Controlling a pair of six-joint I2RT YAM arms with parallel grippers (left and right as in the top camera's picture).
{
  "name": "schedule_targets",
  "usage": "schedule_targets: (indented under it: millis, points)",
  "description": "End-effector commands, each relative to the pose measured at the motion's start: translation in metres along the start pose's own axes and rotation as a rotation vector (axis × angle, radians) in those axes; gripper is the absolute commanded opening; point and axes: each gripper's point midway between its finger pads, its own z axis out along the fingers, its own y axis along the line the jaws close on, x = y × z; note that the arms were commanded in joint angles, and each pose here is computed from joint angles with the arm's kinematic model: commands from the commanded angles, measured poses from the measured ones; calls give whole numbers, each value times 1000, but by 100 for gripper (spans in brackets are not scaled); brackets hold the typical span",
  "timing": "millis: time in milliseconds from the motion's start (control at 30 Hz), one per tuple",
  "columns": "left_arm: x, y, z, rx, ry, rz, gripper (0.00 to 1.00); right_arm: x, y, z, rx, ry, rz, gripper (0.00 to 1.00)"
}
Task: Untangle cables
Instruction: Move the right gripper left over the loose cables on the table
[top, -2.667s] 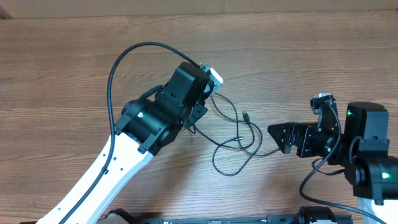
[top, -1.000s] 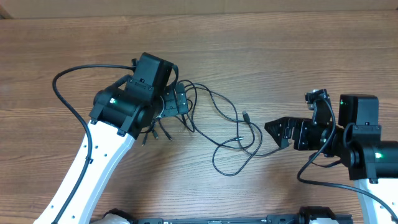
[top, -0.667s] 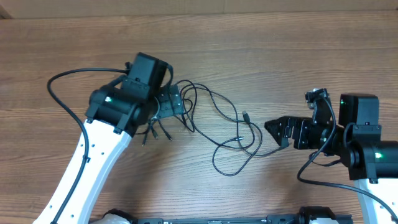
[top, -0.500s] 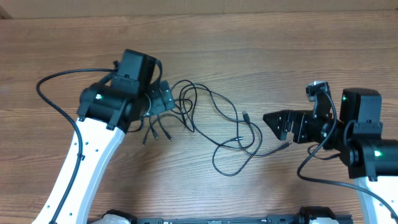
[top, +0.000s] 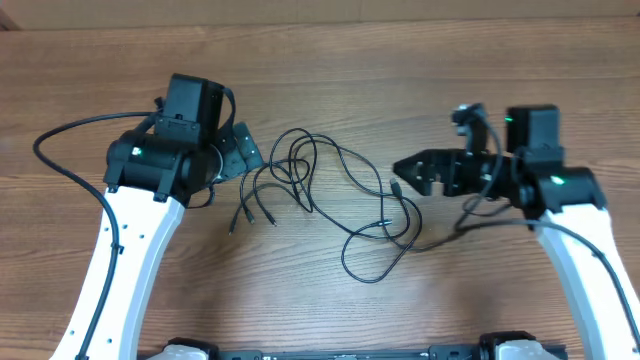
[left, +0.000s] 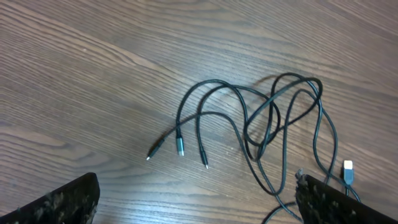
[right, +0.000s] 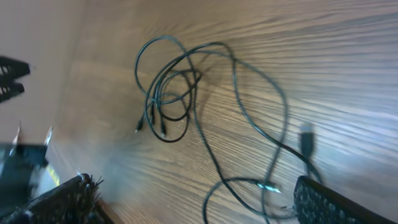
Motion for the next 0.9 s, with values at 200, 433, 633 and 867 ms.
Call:
schedule_targets:
  millis: [200,433,633,867]
  points:
    - [-11,7,-1,-41,-39,-20,100,5,12,87,-39,93,-152,100]
    - [-11,7,-1,-41,-39,-20,99,15,-8,137,-46,147,-124,78]
    - [-11,7,-1,-41,-39,-20,99,23,-22,163,-49,175,-47,76]
    - [-11,7,-1,-41,-39,-20,100,20,-5,180,-82,143,-126,73]
